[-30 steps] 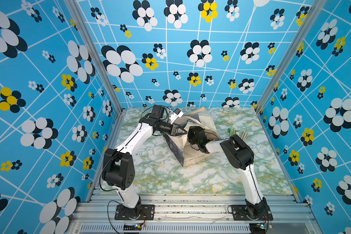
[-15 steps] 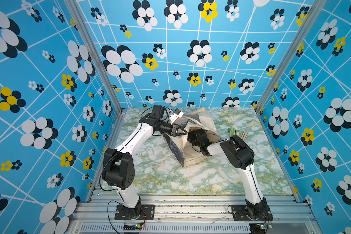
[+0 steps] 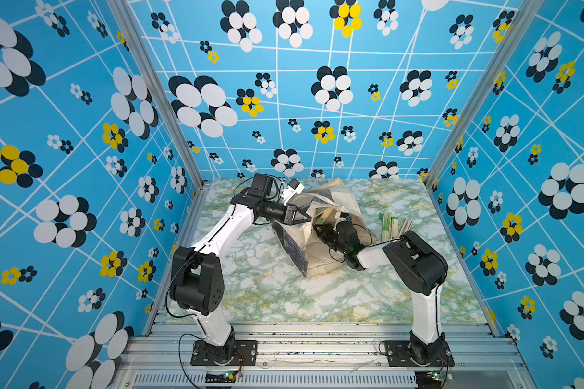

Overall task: Take out the folding fans from the tote bags
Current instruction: Pick up the folding fan from the canvas bag.

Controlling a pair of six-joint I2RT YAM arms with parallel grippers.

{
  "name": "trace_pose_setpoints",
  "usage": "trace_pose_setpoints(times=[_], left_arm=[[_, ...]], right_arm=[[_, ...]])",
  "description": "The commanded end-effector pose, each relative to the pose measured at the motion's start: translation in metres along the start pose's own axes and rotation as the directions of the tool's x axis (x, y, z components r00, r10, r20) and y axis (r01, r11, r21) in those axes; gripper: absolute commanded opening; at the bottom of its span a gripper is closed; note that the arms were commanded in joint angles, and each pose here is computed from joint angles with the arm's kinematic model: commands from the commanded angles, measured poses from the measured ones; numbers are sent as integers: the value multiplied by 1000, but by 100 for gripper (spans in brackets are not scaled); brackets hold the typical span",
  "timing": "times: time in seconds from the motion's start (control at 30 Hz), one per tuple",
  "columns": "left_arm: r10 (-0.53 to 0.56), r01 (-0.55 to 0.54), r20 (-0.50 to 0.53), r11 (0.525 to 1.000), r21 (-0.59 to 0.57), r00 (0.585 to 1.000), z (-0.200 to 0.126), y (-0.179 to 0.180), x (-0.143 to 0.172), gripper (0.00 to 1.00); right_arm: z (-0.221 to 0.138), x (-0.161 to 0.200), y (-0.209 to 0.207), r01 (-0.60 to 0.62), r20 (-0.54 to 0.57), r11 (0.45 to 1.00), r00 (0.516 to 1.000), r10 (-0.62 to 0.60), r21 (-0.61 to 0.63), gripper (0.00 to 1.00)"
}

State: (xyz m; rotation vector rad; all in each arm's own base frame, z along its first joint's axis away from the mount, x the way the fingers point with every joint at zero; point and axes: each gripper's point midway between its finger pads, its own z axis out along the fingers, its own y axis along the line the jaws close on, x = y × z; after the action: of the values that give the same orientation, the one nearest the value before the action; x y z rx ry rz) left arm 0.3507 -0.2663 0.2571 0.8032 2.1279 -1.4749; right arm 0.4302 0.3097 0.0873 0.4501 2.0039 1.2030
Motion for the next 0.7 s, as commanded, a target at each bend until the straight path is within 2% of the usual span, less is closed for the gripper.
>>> trace_pose_setpoints(times=[0.0,0.1,0.23,0.53,0.67], left_arm=[[37,-38,31,999,24,999,-5,-4,-15,0],[32,-33,31,999,23,999,-4,-2,-17,0],[30,-31,34,999,32,999,-5,-2,-20,0],[30,-31,37,999,35,999,-4,2,-23,0],[17,-18,40,999,34,999,-4,2,-26,0]], right_arm=[[-19,10,30,133,4,981,991,-134,-143,8],[-34,22,32,128,-11,969,991,-133,-211,6],[-54,33,25,120,-38,967,991,-132,-227,5],[-99,40,25,233,-103,960,963,-250,-152,5],[-126,45,31,313,-176,942,927,-331,-123,4]])
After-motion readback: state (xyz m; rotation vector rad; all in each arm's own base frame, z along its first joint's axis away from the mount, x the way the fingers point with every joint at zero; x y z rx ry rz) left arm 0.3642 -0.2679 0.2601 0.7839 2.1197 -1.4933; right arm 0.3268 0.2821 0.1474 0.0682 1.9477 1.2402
